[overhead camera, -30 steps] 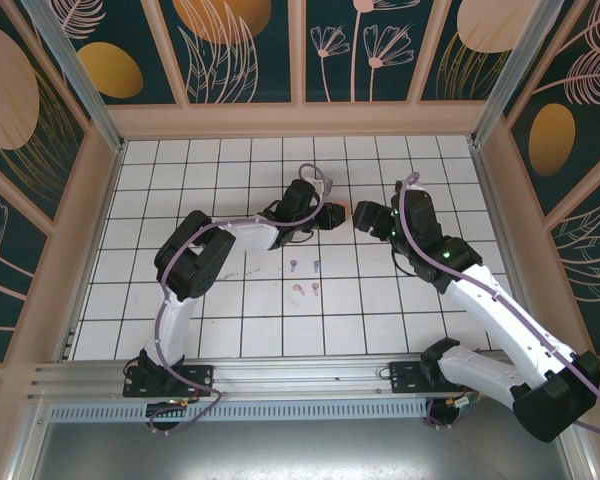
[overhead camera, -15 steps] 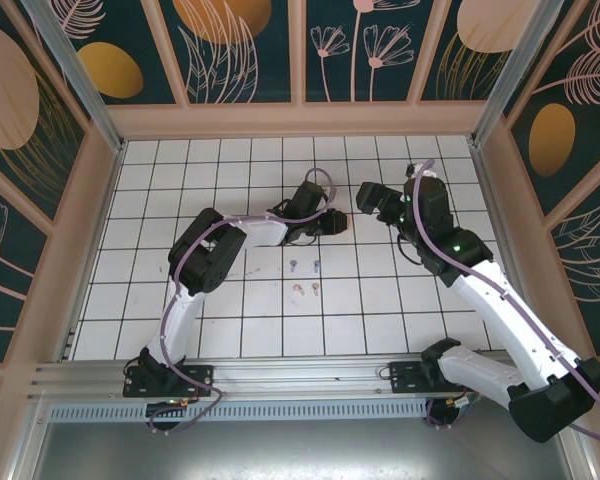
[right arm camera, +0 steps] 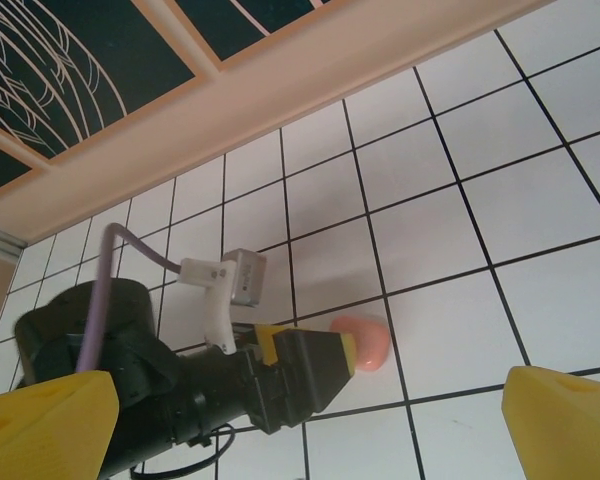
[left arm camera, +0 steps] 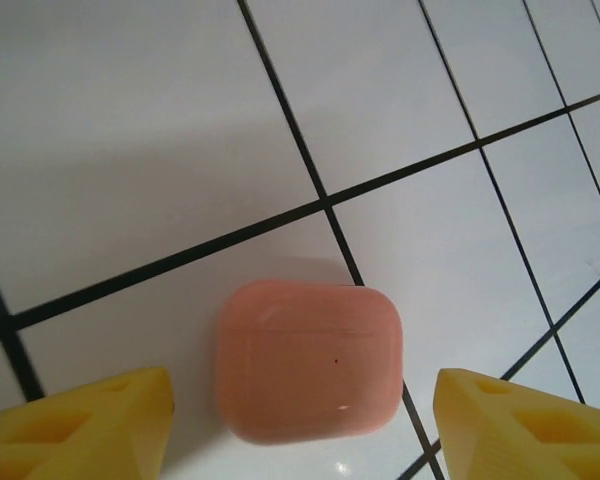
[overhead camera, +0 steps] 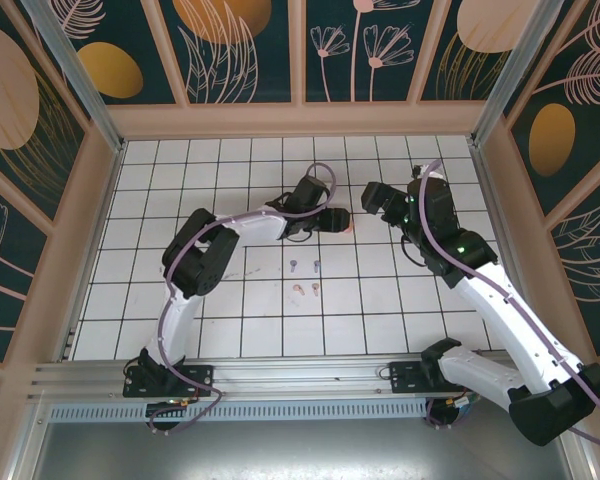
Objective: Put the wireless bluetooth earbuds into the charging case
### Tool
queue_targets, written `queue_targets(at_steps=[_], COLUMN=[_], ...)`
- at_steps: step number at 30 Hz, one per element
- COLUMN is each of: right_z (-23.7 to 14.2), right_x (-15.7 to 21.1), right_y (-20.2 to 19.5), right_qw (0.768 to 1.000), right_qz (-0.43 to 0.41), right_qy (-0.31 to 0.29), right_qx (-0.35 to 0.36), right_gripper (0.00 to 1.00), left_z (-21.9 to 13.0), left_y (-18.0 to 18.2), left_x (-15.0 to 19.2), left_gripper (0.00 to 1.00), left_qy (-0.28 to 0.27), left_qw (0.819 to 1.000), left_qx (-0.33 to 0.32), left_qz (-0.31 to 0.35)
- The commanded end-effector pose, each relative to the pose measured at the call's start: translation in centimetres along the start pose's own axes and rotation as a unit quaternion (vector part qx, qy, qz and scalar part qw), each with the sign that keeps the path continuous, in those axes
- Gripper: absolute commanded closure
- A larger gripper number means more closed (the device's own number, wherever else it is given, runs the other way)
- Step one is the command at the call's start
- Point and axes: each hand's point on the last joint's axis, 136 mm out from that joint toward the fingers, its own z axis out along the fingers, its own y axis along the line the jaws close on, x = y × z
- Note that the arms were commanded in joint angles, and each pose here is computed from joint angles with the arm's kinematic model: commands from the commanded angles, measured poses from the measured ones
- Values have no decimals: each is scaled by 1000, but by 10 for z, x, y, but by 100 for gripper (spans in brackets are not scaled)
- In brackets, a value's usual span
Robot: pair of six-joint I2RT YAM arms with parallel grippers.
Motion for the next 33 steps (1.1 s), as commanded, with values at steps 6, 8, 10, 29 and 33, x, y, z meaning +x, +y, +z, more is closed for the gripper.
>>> queue_targets(at_steps=[6,8,10,29,33], right_z=[0,7,18,154,180], right_x=[-1,7,17,143,167], right_y=[3,4,4,52,63], right_qw=[1000,999,998,955,943], right_qz=[12,10,14,-25,-27], right_qy=[15,34,58,284,314], right_qx=[-3,-2,2,85,110], right_gripper=[2,3,6,19,22], left_z=[-99,-124,-152,-270,-280], left_y=[-44,-46,-42,89,119], left_x=[-77,-85,-90,-63,-61], left_gripper=[12,10,2,1,1], left_qy=[-131,-162,-197,-338,-348], left_qw=[989,984,978,924,912], left_qx=[0,-5,-16,-173,-201], left_qz=[65,70,69,-48,-80])
